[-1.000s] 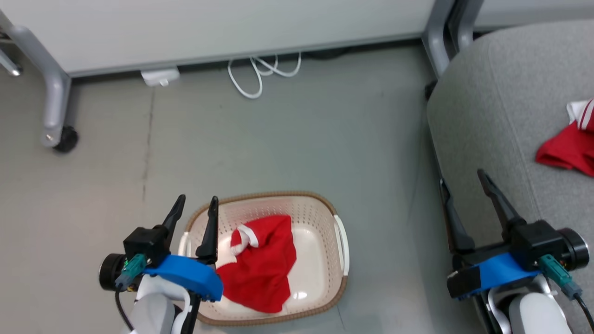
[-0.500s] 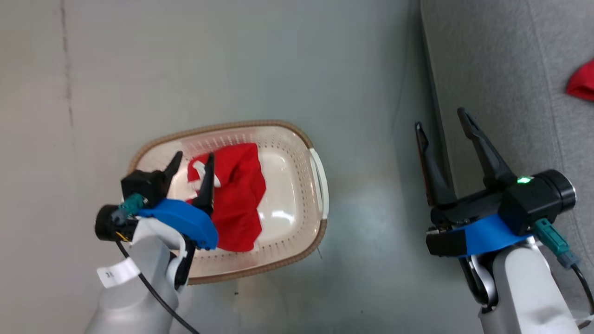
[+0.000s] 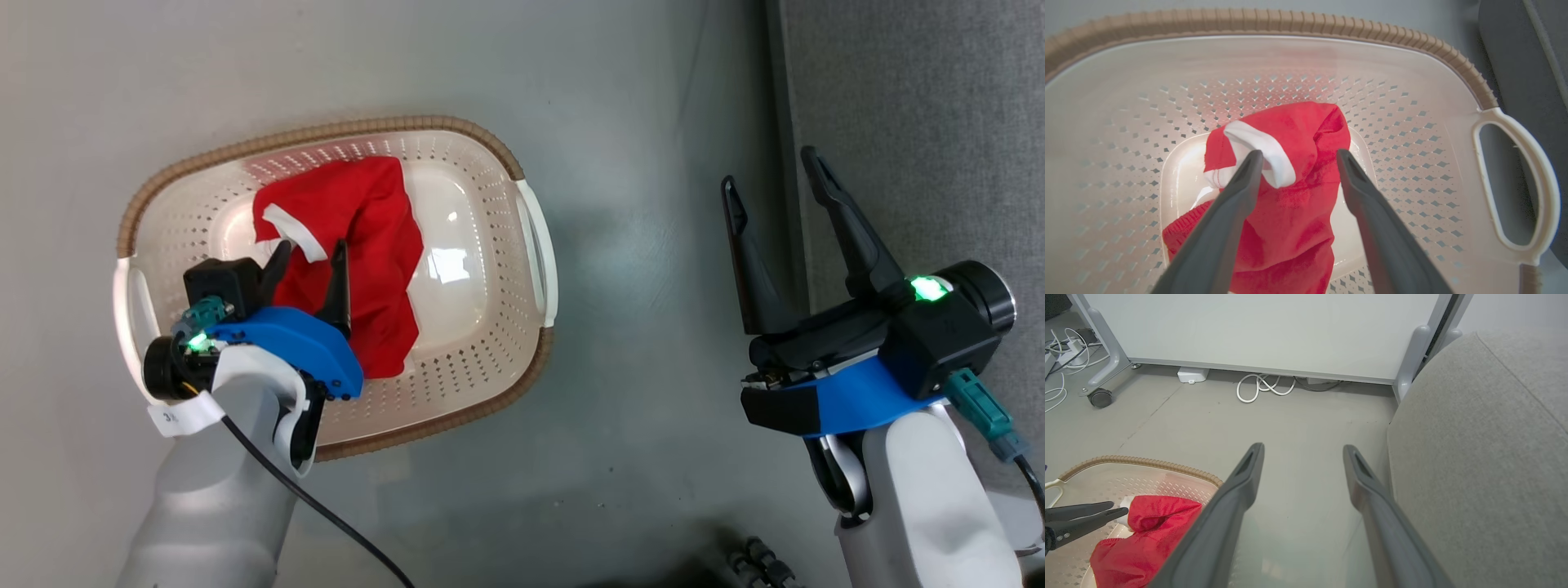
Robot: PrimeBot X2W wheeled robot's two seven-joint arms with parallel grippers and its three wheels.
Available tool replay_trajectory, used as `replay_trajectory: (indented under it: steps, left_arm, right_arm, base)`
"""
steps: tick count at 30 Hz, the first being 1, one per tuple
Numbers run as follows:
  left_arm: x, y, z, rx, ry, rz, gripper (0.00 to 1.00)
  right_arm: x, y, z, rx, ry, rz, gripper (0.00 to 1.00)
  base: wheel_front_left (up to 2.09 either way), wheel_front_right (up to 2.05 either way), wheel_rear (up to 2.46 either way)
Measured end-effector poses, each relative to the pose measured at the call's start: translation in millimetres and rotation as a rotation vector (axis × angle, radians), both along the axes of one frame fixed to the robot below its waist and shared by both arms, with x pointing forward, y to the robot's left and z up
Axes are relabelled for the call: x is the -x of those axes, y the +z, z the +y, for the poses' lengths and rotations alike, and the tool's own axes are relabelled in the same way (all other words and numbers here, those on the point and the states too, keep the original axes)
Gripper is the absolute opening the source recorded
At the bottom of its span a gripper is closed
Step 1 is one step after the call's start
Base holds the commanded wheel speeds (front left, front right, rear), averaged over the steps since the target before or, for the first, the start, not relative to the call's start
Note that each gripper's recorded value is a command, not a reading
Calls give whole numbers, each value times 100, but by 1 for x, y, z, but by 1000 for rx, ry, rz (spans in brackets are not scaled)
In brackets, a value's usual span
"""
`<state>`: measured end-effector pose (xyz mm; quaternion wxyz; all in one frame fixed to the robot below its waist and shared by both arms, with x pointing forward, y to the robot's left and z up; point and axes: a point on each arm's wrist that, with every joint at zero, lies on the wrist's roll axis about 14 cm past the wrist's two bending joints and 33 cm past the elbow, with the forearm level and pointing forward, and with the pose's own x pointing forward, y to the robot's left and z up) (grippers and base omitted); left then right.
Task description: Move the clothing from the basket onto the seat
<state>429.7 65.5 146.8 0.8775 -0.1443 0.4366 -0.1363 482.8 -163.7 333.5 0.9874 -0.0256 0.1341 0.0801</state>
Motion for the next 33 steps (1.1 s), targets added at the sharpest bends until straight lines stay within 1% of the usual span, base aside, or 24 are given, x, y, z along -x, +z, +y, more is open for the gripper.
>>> replay_trajectory:
  steps: [6,10,18,19,20,21,29,33]
  left_arm:
    - [1,-23,1,-13,11,54,100]
    - [-5,-35,1,-17,21,66,100]
    - [-8,-55,-3,-24,2,95,100]
    - [-7,-58,-4,-28,-6,101,47]
    - [-5,-60,-4,-32,-12,109,21]
    - [-5,-61,-5,-34,-16,113,0]
    - [-6,-64,-9,-38,-33,121,0]
    - [-10,-62,-8,-33,-21,115,0]
  right_arm:
    - [-1,-13,1,-13,1,18,100]
    - [0,-21,-2,-15,-5,34,100]
    - [3,-34,-6,-18,-15,58,100]
    - [4,-35,-7,-19,-18,59,100]
    - [4,-36,-8,-18,-20,63,100]
    - [5,-37,-8,-19,-21,67,100]
    - [5,-37,-11,-24,-32,66,100]
    - [5,-36,-11,-26,-31,63,100]
  base:
    - [0,0,0]
    - [0,0,0]
    - [0,0,0]
    - [0,0,0]
    - [0,0,0]
    - [0,0,0]
    - [0,0,0]
    - [0,0,0]
